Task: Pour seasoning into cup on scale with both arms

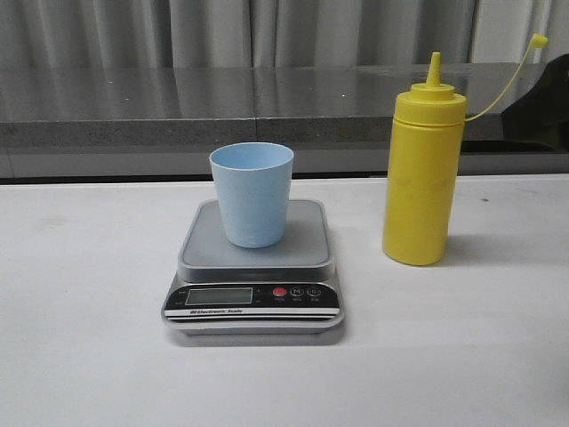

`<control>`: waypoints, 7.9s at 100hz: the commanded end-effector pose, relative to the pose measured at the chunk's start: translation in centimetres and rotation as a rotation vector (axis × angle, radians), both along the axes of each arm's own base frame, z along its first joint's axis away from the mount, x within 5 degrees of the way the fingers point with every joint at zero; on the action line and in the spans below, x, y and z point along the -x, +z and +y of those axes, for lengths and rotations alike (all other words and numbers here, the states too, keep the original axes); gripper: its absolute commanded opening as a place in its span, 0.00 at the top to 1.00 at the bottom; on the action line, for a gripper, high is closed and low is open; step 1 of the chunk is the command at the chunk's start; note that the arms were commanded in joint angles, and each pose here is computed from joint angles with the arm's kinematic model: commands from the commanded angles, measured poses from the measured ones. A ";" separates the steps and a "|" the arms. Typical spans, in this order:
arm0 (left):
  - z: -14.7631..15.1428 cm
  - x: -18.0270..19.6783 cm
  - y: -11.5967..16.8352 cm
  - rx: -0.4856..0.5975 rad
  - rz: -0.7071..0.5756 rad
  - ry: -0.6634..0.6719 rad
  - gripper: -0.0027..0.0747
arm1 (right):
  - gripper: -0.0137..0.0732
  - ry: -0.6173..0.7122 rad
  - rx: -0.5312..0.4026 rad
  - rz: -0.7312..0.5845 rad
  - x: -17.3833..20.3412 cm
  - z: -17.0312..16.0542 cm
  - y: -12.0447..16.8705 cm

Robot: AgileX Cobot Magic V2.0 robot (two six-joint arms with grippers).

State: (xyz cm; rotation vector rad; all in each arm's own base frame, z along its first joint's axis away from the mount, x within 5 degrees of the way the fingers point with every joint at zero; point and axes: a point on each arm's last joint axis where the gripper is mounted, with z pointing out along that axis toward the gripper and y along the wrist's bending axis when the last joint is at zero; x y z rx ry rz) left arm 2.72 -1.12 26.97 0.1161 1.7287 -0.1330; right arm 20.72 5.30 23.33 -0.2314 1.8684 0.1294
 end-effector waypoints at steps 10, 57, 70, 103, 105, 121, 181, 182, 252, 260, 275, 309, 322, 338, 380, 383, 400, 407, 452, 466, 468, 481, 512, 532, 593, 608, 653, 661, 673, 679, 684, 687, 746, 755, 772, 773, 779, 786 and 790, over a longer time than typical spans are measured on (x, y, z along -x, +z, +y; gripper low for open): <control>0.0 0.0 1.4 0.026 -0.085 0.007 0.99 | 0.10 0.022 0.001 -0.124 -1.3 1.0 0.2; 0.0 0.0 1.4 0.026 -0.085 0.007 0.99 | 0.10 0.154 -0.028 -0.256 -4.6 3.4 -4.5; 0.0 0.0 1.4 0.026 -0.085 0.007 0.99 | 0.10 0.182 -0.047 -0.282 -5.1 3.9 -5.7; 0.0 0.0 1.4 0.026 -0.085 0.007 0.99 | 0.10 0.162 -0.065 -0.319 -6.6 4.2 -6.0; 0.0 0.0 1.4 0.026 -0.085 0.007 0.99 | 0.10 0.160 -0.065 -0.318 -6.7 4.2 -6.0; 0.0 0.0 1.4 0.026 -0.085 0.007 0.99 | 0.10 0.152 -0.065 -0.320 -7.7 4.5 -5.4; 0.0 0.0 1.4 0.026 -0.085 0.007 0.99 | 0.10 0.152 -0.064 -0.315 -9.7 5.1 -6.2; 0.0 0.0 1.4 0.026 -0.085 0.007 0.99 | 0.10 0.152 -0.064 -0.316 -9.7 5.1 -6.2; 0.0 0.0 1.4 0.026 -0.085 0.007 0.99 | 0.10 0.113 -0.080 -0.334 -11.4 5.3 -5.6; 0.0 0.0 1.4 0.026 -0.085 0.007 0.99 | 0.10 0.113 -0.079 -0.331 -11.5 5.3 -5.8; 0.0 0.0 1.4 0.026 -0.085 0.007 0.99 | 0.11 0.113 -0.075 -0.317 -11.7 5.4 -6.4; 0.0 0.0 1.4 0.026 -0.085 0.007 0.99 | 0.43 0.113 -0.080 -0.338 -11.7 5.4 -6.3; 0.0 0.0 1.4 0.026 -0.085 0.007 0.99 | 0.43 0.113 -0.081 -0.341 -11.7 5.4 -6.3; 0.0 0.0 1.4 0.026 -0.085 0.007 0.99 | 0.43 0.120 -0.084 -0.382 -11.7 5.5 -5.9; 0.0 0.0 1.4 0.026 -0.085 0.007 0.99 | 0.43 0.195 0.058 -0.333 -10.3 5.5 -1.8; 0.0 0.0 1.4 0.026 -0.085 0.007 0.99 | 0.43 0.205 0.074 -0.319 -10.1 5.5 -1.6; 0.0 0.0 1.4 0.026 -0.085 0.007 0.99 | 0.43 0.262 0.193 -0.247 -10.4 5.9 0.5; 0.0 0.0 1.4 0.026 -0.085 0.007 0.99 | 0.43 0.280 0.242 -0.199 -11.1 6.2 1.3; 0.0 0.0 1.4 0.026 -0.085 0.007 0.99 | 0.43 0.520 0.662 -0.240 -12.0 10.0 4.9; 0.0 0.0 1.4 0.026 -0.085 0.007 0.99 | 0.43 0.577 0.794 -0.222 -11.5 10.5 4.4; 0.0 0.0 1.4 0.026 -0.085 0.007 0.99 | 0.43 0.583 0.814 -0.215 -11.4 10.6 4.3; 0.0 0.0 1.4 0.026 -0.085 0.007 0.99 | 0.43 0.615 0.928 -0.209 -11.1 11.4 4.5; 0.0 0.0 1.4 0.026 -0.085 0.007 0.99 | 0.43 0.626 1.166 -0.264 -11.4 12.1 6.1; 0.0 0.0 1.4 0.026 -0.085 0.007 0.99 | 0.43 0.661 1.327 -0.249 -12.3 12.1 4.5; 0.0 0.0 1.4 0.026 -0.085 0.007 0.99 | 0.43 0.696 1.597 -0.275 -13.4 13.0 3.3; 0.0 0.0 1.4 0.026 -0.085 0.007 0.99 | 0.43 0.703 1.627 -0.255 -13.4 13.4 2.5; 0.0 0.0 1.4 0.026 -0.085 0.007 0.99 | 0.43 0.690 1.717 -0.272 -13.5 13.4 2.7; 0.0 0.0 1.4 0.026 -0.085 0.007 0.99 | 0.43 0.686 1.707 -0.269 -13.5 13.4 2.7; 0.0 0.0 1.4 0.026 -0.085 0.007 0.99 | 0.43 0.677 1.686 -0.263 -13.5 13.4 2.7; 0.0 0.0 1.4 0.026 -0.085 0.007 0.99 | 0.43 0.666 1.659 -0.256 -13.5 13.4 2.7; 0.0 0.0 1.4 0.026 -0.085 0.007 0.99 | 0.43 0.654 1.624 -0.248 -13.5 13.4 2.7; 0.0 0.0 1.4 0.026 -0.085 0.007 0.99 | 0.43 0.646 1.600 -0.244 -13.5 13.4 2.7; 0.0 0.0 1.4 0.026 -0.085 0.007 0.99 | 0.43 0.290 0.763 -0.080 -13.0 12.7 4.8; 0.0 0.0 1.4 0.026 -0.085 0.007 0.99 | 0.43 0.238 0.611 -0.058 -13.1 12.0 5.4; 0.0 0.0 1.4 0.026 -0.085 0.007 0.99 | 0.43 0.193 0.358 -0.008 -13.6 10.6 5.7; 0.0 0.0 1.4 0.026 -0.085 0.007 0.99 | 0.43 0.198 0.348 -0.006 -13.7 10.5 5.7; 0.0 0.0 1.4 0.026 -0.085 0.007 0.99 | 0.43 0.213 0.299 0.009 -13.9 10.1 5.6; 0.0 0.0 1.4 0.026 -0.085 0.007 0.99 | 0.43 0.233 0.277 0.019 -14.0 9.5 5.4; 0.0 0.0 1.4 0.026 -0.085 0.007 0.99 | 0.43 0.233 0.271 0.027 -14.1 9.1 5.2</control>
